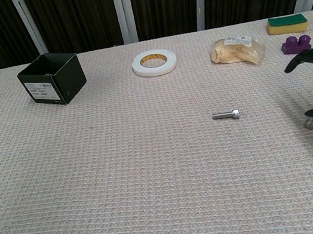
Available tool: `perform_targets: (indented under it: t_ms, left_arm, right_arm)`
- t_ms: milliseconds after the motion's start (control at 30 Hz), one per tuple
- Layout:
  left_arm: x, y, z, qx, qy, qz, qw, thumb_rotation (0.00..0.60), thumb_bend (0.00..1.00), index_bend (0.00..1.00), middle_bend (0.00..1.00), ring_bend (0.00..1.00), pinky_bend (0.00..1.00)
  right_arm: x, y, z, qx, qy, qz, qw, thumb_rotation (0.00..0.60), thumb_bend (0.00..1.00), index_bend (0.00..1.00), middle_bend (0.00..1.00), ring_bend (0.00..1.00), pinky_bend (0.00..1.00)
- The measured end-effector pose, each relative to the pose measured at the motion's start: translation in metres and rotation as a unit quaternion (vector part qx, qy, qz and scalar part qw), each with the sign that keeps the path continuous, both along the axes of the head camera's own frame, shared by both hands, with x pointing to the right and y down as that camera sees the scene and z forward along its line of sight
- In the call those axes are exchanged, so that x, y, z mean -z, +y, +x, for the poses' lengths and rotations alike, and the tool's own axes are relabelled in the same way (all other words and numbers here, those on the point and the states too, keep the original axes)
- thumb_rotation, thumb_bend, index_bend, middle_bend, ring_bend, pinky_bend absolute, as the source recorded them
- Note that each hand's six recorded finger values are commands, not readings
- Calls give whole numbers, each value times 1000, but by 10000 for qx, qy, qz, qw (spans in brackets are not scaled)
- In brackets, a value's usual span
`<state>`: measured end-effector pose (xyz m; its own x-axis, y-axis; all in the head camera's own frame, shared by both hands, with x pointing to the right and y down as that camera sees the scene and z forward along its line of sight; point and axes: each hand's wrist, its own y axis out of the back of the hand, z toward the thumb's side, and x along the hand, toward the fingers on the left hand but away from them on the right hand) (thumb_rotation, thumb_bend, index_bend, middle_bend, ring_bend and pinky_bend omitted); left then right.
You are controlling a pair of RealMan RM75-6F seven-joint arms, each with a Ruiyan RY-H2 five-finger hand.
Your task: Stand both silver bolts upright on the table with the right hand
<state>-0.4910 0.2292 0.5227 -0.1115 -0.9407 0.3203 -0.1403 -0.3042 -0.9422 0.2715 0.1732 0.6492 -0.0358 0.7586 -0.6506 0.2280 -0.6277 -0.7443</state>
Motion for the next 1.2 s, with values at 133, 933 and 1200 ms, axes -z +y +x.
perform_targets:
  t_ms: [133, 933, 1200]
  left_arm:
    - [0, 0, -1, 13, 5, -2, 10000, 600, 147, 169, 149, 7, 48]
    - [-1, -6, -9, 107, 116, -65, 9999, 600, 147, 169, 149, 7, 49]
    - [-2, -8, -10, 137, 113, -81, 9998, 600, 147, 169, 149, 7, 49]
  right_arm:
    - [6, -6, -24, 235, 66, 137, 9996, 600, 238, 172, 0, 0, 14]
    - [-35, -24, -127, 369, 607, 237, 9972, 600, 237, 358, 0, 0, 14]
    - [-51, -27, -128, 217, 662, 218, 9973, 600, 238, 424, 0, 0, 14]
